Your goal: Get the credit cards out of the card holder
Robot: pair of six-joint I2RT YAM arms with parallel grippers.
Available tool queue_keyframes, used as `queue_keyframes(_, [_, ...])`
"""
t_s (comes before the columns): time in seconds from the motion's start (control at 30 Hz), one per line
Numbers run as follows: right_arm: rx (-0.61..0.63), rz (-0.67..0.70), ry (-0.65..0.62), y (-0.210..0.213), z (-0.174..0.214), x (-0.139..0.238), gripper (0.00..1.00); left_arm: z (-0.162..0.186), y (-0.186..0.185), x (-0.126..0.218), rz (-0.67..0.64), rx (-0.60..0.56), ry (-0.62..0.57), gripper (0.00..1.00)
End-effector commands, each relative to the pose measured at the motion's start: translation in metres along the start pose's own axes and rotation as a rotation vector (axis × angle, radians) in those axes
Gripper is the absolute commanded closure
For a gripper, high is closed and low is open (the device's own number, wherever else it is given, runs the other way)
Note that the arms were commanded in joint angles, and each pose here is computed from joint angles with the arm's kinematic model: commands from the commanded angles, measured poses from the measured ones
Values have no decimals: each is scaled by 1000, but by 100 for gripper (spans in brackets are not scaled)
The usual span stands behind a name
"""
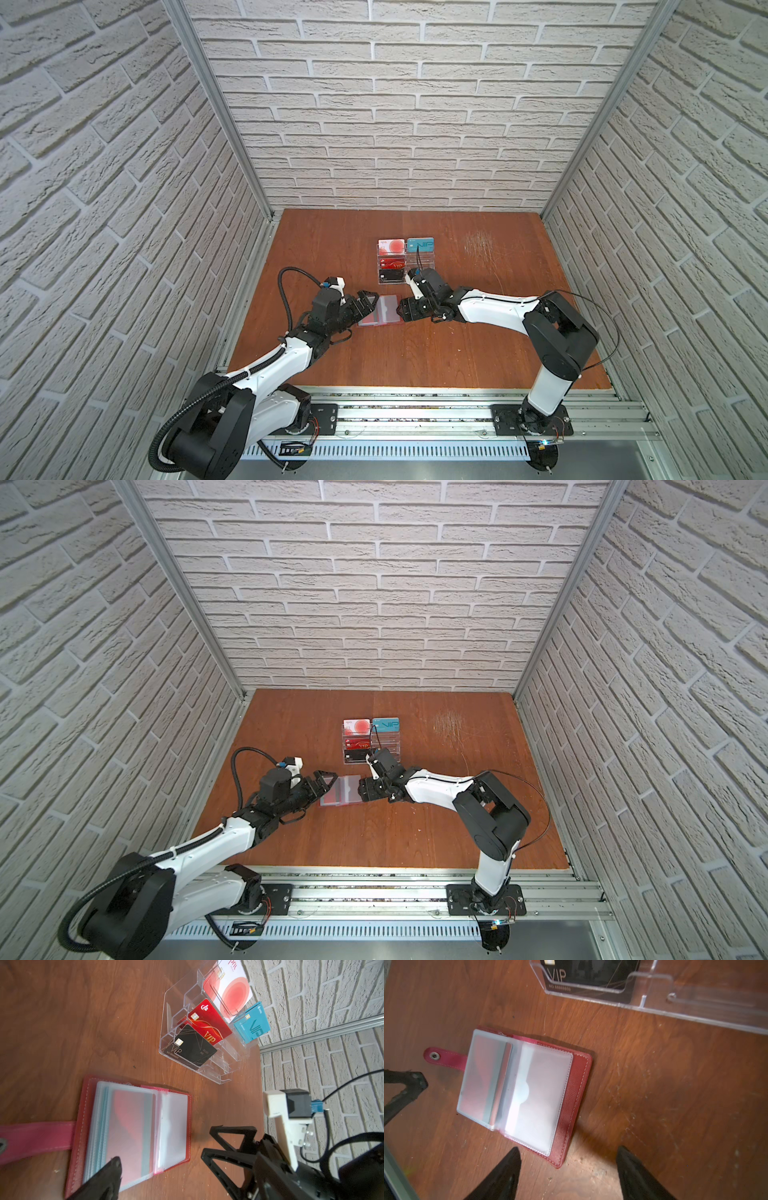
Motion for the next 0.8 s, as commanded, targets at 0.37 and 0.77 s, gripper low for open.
queue_keyframes(0.37, [1, -39, -7, 13, -4, -15, 46, -1, 18, -12, -9, 40, -18, 2])
queue_keyframes(0.77, [-4, -41, 13, 13, 0, -22, 57, -3, 19, -14, -17, 31, -9, 2])
Point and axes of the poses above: each gripper's point midway between its finger pads, its own x axis back along the fingers, its own y axis along the line the jaws close on, z = x × y, the point moved 1 cm from there along x, back along the fingers, and after that the axes turned 2 degrees about x, right-handed, at the moved point
